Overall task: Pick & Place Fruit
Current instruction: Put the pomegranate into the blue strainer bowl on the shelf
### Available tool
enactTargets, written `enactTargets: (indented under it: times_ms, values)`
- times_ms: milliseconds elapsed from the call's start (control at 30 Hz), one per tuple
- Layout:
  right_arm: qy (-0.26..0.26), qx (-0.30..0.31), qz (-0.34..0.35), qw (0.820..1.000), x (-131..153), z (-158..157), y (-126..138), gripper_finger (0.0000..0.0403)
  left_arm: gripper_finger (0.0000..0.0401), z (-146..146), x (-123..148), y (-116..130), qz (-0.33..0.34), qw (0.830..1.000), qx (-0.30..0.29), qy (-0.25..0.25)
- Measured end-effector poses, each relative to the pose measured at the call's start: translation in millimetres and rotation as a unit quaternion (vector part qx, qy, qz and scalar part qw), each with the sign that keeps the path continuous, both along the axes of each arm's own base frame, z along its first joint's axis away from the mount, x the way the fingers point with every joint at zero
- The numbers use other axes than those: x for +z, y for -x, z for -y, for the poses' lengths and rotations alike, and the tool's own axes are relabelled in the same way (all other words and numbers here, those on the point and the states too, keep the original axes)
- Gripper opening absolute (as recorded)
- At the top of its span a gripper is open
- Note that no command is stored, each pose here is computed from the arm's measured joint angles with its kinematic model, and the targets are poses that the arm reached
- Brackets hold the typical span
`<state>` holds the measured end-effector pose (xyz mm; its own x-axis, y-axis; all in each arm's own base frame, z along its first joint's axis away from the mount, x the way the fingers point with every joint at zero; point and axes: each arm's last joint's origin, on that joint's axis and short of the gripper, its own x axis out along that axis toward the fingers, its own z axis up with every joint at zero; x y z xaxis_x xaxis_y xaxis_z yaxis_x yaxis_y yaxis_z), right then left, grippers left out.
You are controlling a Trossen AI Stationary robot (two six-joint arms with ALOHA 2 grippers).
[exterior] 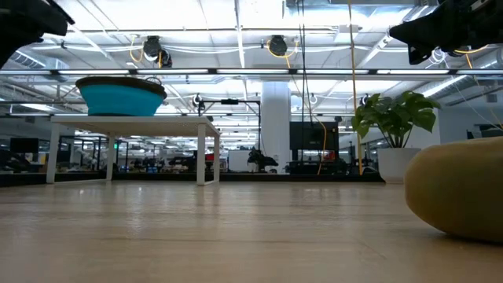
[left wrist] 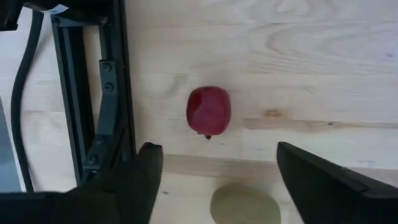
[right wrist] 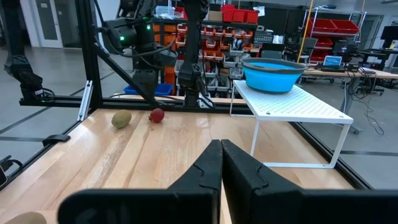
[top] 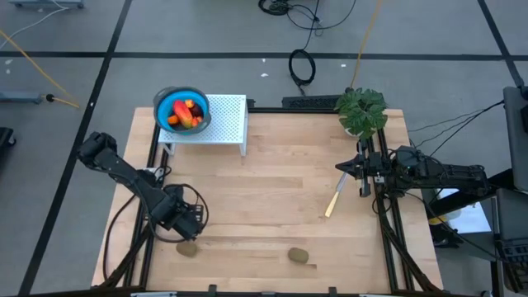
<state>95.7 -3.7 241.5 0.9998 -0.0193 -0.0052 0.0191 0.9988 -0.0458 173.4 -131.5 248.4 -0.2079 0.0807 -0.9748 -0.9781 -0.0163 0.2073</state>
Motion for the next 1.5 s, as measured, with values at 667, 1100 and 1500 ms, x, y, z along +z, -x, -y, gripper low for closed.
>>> enactTargets:
  times_ms: [667,1100,1500]
  values:
    - [0.000,0.000,0.000,1.000,0,0,0,0.0000,0.0375,-9,-64,15,-0.021,1.000,-0.006,0.010]
    - [0.000,0.000,0.000,1.000,0,0,0,0.0000,0.0372,-16,-100,25,-0.005,1.000,-0.005,0.026]
    - [0.000,0.000,0.000,1.000,0,0,0,0.0000,0.0328,-17,-105,25,0.005,0.999,-0.012,0.033]
